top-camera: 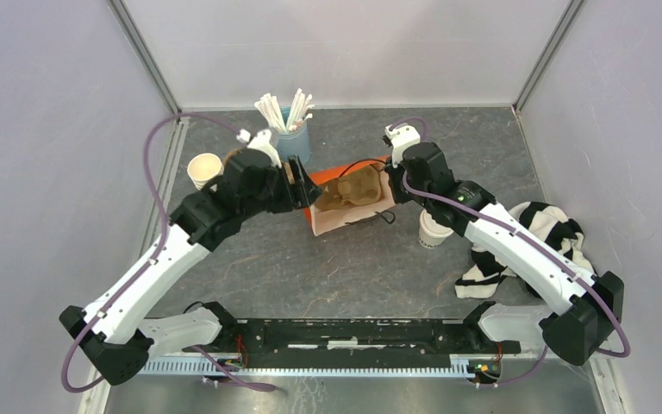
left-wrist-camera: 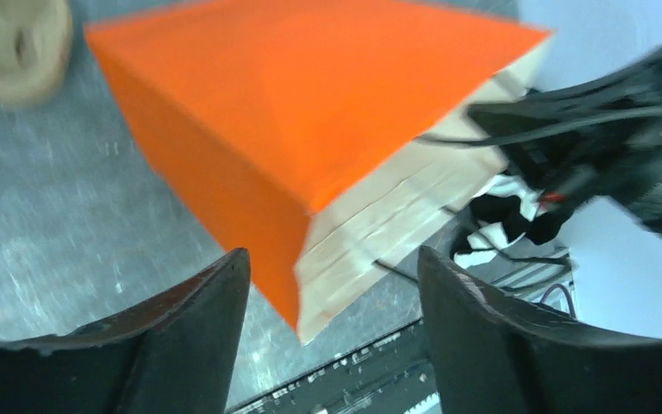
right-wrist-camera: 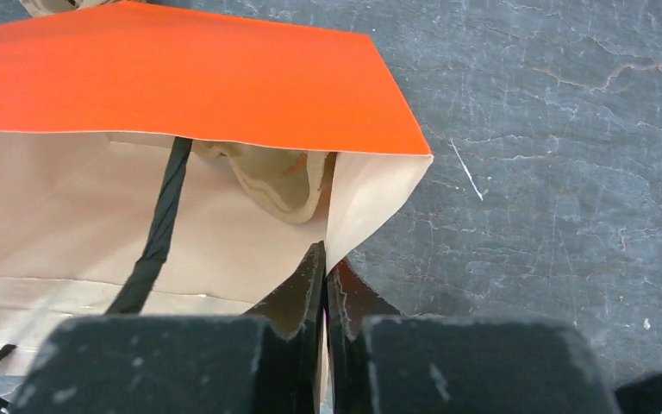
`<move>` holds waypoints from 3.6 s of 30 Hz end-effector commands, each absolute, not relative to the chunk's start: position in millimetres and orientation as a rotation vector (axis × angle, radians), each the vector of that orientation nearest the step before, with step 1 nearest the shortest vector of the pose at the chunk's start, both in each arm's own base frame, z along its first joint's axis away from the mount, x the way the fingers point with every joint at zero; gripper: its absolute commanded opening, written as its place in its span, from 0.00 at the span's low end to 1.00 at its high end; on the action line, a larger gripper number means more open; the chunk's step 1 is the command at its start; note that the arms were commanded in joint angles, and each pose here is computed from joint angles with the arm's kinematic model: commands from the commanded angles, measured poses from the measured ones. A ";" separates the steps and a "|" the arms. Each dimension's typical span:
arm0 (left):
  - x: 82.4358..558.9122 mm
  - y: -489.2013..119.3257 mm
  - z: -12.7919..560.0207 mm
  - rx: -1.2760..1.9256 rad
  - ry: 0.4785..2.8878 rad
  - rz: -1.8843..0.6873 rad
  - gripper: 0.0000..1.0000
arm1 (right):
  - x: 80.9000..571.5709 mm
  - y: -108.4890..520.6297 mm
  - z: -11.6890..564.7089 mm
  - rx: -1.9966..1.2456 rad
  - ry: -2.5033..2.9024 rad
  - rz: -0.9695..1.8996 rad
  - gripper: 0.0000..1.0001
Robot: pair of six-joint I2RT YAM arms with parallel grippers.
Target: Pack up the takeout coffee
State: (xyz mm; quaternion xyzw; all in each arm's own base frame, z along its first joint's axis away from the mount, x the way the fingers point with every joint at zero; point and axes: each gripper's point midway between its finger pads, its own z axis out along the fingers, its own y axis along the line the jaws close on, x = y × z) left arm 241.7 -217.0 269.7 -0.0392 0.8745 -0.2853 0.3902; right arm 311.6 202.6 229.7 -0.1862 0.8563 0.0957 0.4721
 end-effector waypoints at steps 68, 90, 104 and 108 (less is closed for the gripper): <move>291.8 -337.4 366.5 0.149 1.896 -1.266 0.02 | 321.8 251.5 258.9 -1.023 1.563 0.277 0.24; 310.3 -310.1 375.3 -0.174 1.849 -1.340 0.02 | 284.3 164.2 346.4 -0.197 2.164 0.206 0.88; 311.0 -310.6 378.6 -0.164 1.855 -1.338 0.02 | 281.8 202.4 280.1 0.092 2.111 0.608 0.84; 312.1 -306.3 382.9 -0.176 1.846 -1.320 0.02 | 303.5 198.1 310.6 0.065 1.982 0.543 0.32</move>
